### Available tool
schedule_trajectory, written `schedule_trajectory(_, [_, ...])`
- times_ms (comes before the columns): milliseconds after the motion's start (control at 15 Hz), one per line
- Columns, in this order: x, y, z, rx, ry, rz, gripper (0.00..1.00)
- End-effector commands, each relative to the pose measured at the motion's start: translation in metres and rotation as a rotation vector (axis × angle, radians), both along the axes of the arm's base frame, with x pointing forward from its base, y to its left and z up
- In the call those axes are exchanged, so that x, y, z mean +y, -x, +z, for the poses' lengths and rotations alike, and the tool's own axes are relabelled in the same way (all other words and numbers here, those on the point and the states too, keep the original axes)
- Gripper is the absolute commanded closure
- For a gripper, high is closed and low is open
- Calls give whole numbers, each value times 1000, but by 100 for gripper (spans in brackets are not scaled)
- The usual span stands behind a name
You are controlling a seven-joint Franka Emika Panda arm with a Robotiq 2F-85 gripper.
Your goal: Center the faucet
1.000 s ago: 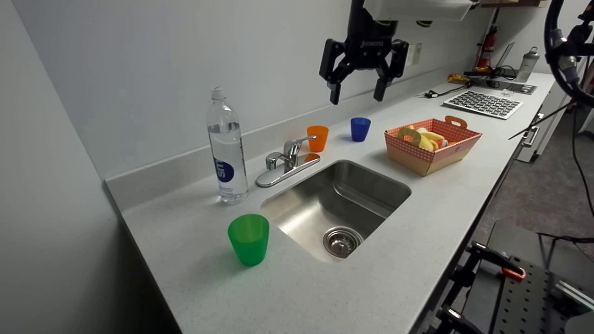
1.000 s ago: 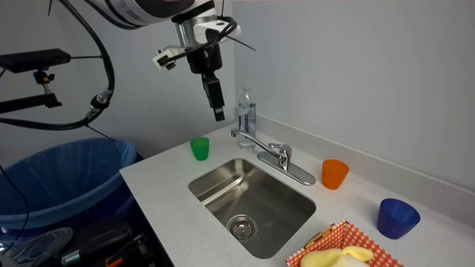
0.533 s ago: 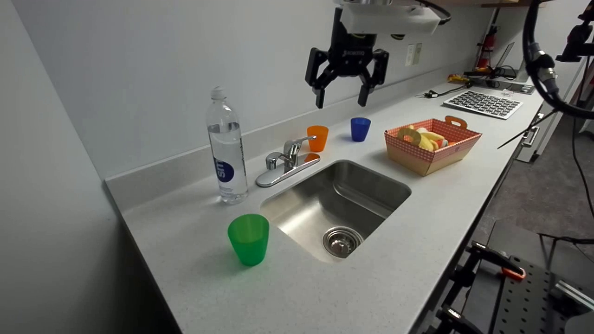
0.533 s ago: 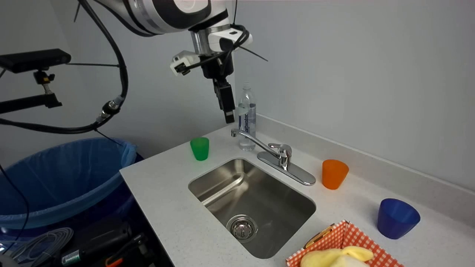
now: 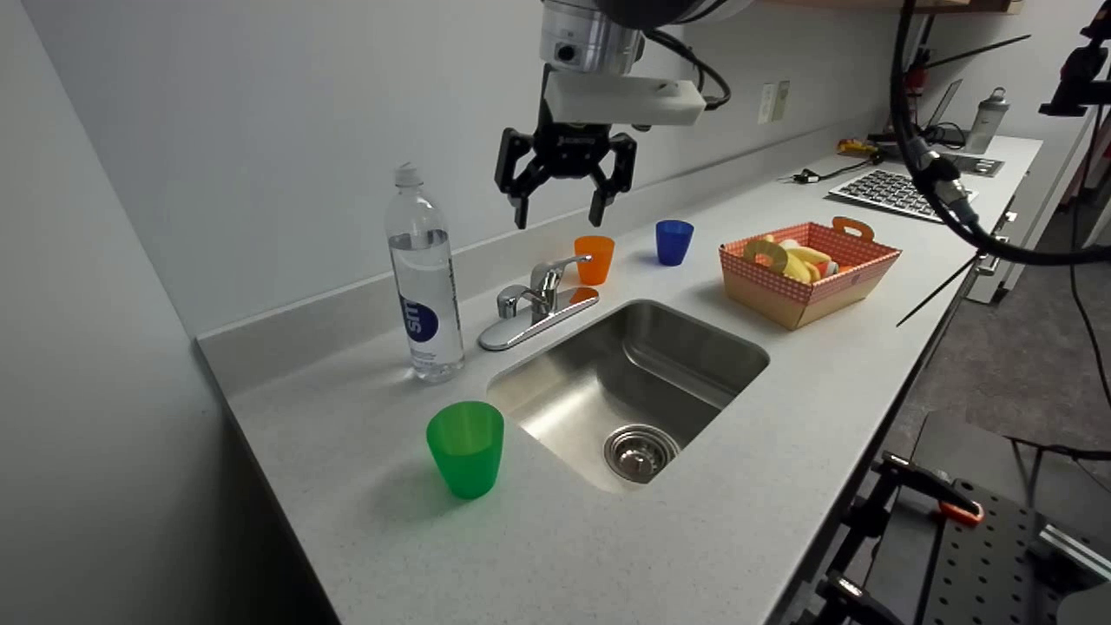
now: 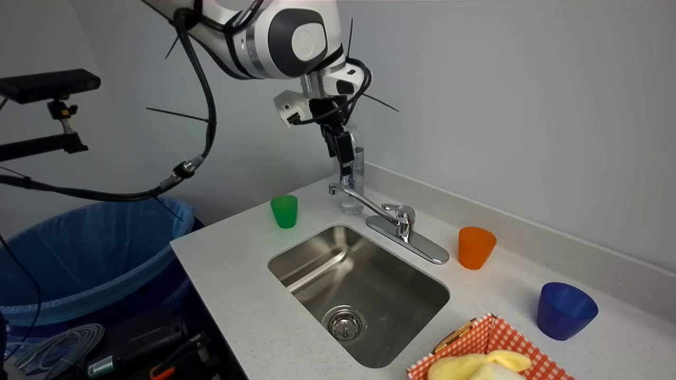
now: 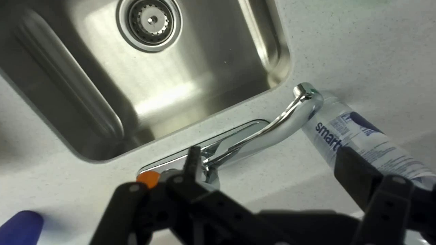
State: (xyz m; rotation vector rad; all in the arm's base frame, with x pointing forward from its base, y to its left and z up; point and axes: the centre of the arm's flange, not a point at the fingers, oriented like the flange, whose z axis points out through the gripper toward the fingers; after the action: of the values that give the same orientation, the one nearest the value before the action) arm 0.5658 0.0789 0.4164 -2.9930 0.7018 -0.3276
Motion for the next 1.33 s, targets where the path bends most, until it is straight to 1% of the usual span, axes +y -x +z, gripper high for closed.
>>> schedule_trajectory(0, [39,-35,-12,-34,-15,48,0])
schedule_trajectory(200, [62,-51,-23,-39,-25,60,0])
schedule_trajectory(600, [45,-93,-39,-32,-23,8,0])
schedule_trajectory(933, [37,-109,-46,-39,-30,-60,0])
schedule_trajectory(1267, [42,-115,-47,-34,-42,-191,0])
